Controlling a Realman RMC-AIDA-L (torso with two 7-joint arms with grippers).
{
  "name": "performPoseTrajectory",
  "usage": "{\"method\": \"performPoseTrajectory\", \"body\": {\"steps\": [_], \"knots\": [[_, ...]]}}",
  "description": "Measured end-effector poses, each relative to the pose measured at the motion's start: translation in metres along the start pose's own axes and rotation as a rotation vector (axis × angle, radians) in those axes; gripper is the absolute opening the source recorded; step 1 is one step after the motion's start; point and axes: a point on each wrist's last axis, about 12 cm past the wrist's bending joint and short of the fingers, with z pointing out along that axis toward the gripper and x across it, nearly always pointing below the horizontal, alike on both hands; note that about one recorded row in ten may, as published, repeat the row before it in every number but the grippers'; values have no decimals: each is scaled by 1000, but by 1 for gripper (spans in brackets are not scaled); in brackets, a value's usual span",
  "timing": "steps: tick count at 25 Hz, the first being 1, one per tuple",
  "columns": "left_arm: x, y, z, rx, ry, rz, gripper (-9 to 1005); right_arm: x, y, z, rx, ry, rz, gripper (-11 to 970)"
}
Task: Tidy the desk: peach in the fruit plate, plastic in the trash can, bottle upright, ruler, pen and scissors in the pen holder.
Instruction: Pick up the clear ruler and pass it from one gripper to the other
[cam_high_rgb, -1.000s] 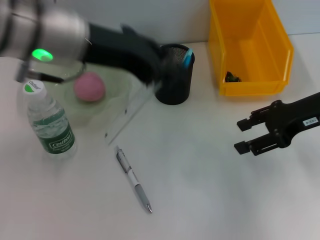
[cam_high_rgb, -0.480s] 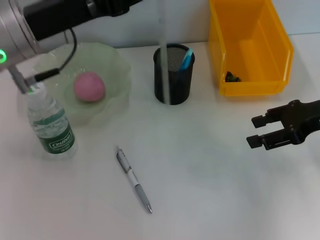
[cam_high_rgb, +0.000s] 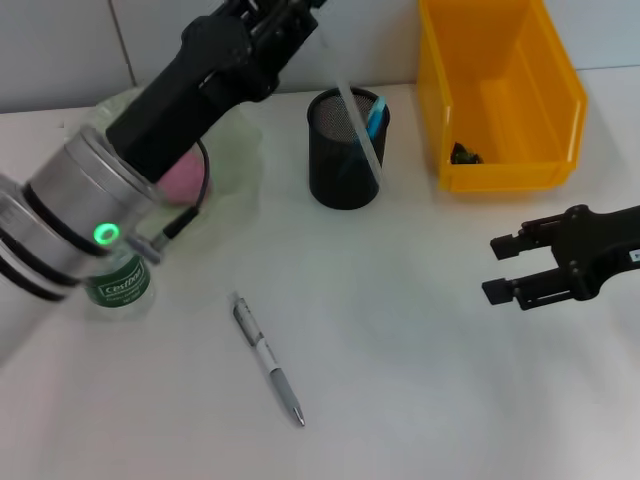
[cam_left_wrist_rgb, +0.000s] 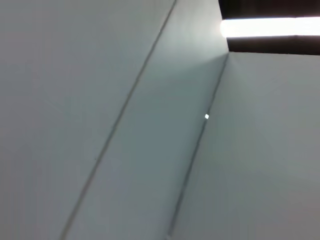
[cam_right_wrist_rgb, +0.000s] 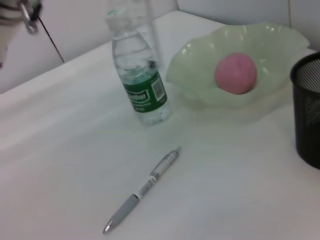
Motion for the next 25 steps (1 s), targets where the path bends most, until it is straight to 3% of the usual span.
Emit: {"method": "performPoseTrajectory", "body": {"steps": [7, 15, 25], "knots": [[29, -12, -7, -138, -77, 188, 391, 6, 9, 4, 1, -156, -95, 716], [43, -25, -2, -249, -101, 345, 391, 25, 22, 24, 98, -451, -209, 716], [49, -23, 17, -369, -77, 395, 391, 37, 28, 59, 283, -685, -378, 716]]}}
